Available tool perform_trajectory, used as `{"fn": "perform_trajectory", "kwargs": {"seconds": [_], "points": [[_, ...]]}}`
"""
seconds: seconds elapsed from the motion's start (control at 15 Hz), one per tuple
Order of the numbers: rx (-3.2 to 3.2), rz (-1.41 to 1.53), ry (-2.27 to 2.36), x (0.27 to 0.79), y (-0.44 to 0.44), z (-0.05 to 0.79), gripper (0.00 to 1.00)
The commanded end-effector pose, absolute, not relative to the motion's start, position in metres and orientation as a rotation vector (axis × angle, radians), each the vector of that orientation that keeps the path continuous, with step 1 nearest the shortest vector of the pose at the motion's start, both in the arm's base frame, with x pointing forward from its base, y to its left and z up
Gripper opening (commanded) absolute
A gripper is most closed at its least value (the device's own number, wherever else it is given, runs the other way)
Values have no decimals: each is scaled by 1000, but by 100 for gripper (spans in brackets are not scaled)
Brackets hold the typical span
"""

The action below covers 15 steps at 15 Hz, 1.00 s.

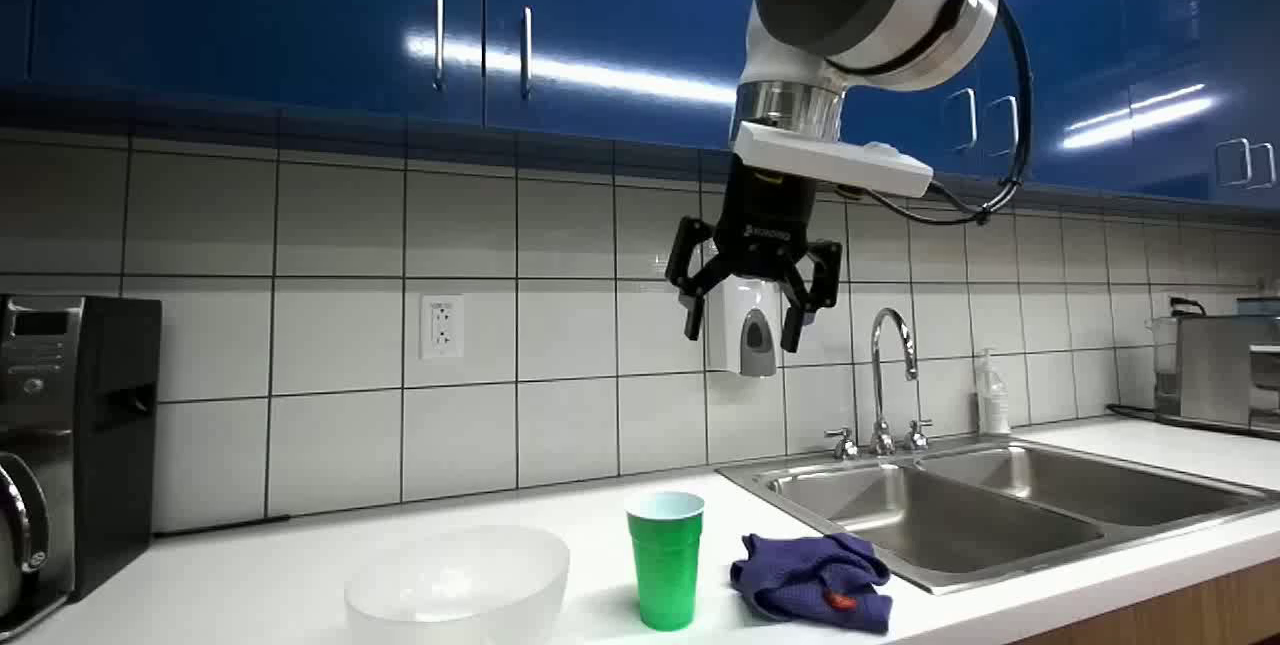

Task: Put the blue cloth in the bowl.

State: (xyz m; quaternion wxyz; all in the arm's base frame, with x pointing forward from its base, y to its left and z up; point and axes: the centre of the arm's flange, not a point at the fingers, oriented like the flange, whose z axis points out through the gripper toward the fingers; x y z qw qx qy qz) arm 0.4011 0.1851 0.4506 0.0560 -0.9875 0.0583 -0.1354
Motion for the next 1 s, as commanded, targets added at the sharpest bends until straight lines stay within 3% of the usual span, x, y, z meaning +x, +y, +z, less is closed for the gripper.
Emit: {"fn": "perform_trajectory", "kwargs": {"seconds": [0.0, 0.93], "points": [[-2996, -410, 177, 401, 185, 450, 100], [-3035, -366, 189, 417, 175, 429, 100]]}}
